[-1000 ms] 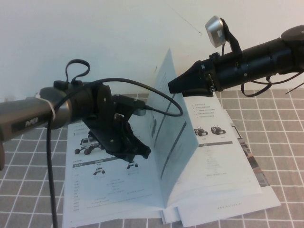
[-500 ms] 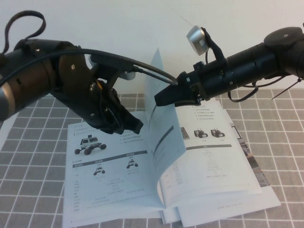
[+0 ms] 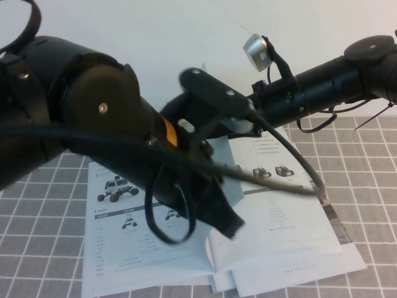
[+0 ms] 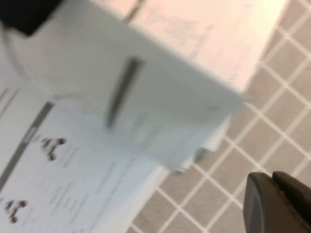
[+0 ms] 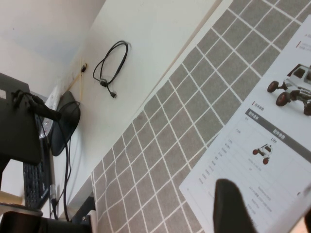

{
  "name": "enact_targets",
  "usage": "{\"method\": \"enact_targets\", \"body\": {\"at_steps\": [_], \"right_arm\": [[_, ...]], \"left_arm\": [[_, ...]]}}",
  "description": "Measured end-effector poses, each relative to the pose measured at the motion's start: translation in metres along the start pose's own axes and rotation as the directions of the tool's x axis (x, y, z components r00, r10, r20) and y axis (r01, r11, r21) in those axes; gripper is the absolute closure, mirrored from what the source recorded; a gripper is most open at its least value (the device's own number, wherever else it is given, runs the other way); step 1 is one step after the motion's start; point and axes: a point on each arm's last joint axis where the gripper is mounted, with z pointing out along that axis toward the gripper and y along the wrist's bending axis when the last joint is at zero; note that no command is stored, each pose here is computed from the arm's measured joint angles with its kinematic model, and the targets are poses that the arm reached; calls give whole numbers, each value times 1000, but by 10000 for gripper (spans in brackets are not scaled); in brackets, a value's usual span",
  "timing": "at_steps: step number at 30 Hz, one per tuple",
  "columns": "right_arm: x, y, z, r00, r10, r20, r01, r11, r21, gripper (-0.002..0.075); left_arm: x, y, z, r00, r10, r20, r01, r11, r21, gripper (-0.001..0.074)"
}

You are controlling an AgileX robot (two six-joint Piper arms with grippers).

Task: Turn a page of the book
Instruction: Open the closed book

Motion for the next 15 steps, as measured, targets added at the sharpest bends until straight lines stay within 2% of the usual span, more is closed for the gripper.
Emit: {"method": "enact_targets", "body": {"at_steps": [8,15], "right_arm": [[0,0,0,1000,-4,2,4,1000,-2,402],[-1,1,0,1000,-10,7,10,1000,-6,402]], "left_arm": [[3,-50,-7,995,101,20,-103,984,143,738],[-7,-60,27,987,158,33,-161,980,117,738]]}}
